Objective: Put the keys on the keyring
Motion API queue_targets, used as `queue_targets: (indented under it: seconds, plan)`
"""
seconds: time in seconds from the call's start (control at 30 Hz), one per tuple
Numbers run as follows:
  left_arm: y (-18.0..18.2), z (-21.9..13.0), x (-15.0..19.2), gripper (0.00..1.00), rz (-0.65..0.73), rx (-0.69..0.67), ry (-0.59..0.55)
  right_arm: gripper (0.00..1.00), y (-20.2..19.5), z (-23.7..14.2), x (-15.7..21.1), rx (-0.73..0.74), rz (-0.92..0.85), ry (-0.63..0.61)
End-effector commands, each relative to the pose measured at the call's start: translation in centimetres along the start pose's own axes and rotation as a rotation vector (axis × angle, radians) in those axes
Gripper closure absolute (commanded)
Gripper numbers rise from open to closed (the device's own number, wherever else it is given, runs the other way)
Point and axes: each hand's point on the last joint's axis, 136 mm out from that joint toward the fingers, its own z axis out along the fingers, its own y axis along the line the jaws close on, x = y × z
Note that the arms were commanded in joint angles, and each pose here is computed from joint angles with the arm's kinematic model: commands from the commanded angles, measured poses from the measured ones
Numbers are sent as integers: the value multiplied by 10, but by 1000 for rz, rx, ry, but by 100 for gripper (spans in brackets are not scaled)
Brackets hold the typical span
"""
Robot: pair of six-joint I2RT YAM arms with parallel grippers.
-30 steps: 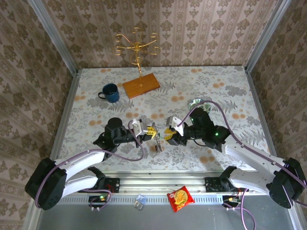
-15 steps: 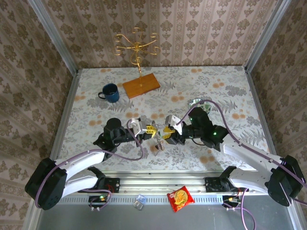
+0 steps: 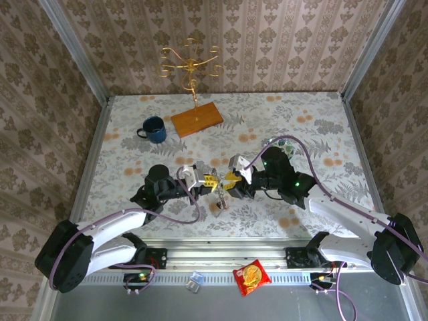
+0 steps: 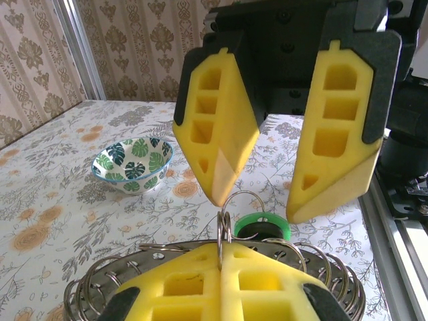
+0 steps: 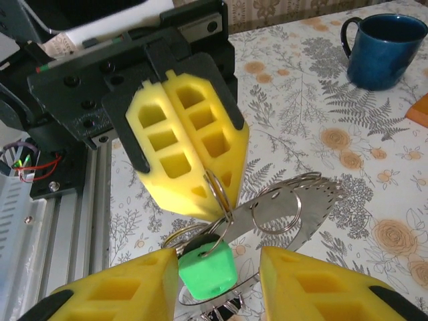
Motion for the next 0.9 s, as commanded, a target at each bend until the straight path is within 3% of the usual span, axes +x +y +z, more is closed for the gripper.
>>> queue_targets:
  seconds: [0.0,0.1,0.47,0.73,0.77,0.87]
  plan:
    - [1,0,-8,100,43,-5,-33,63,-6,-2,-24,15,6,-51]
    - [1,-1,-9,100,46,-4,-35,66,-8,0,-27,19,16,-51]
    - [0,-2,-18,100,69,1,-61,100,-12,10,-1,11,77,40]
    - [0,-2,-26,100,68,3,-96,100,-8,19,11,-34,104,81]
    - [0,-2,-24,100,66,3,-94,98,-9,17,6,-27,97,67]
    - [-1,-2,-20,100,60,1,-84,81,-12,5,-10,9,54,-2]
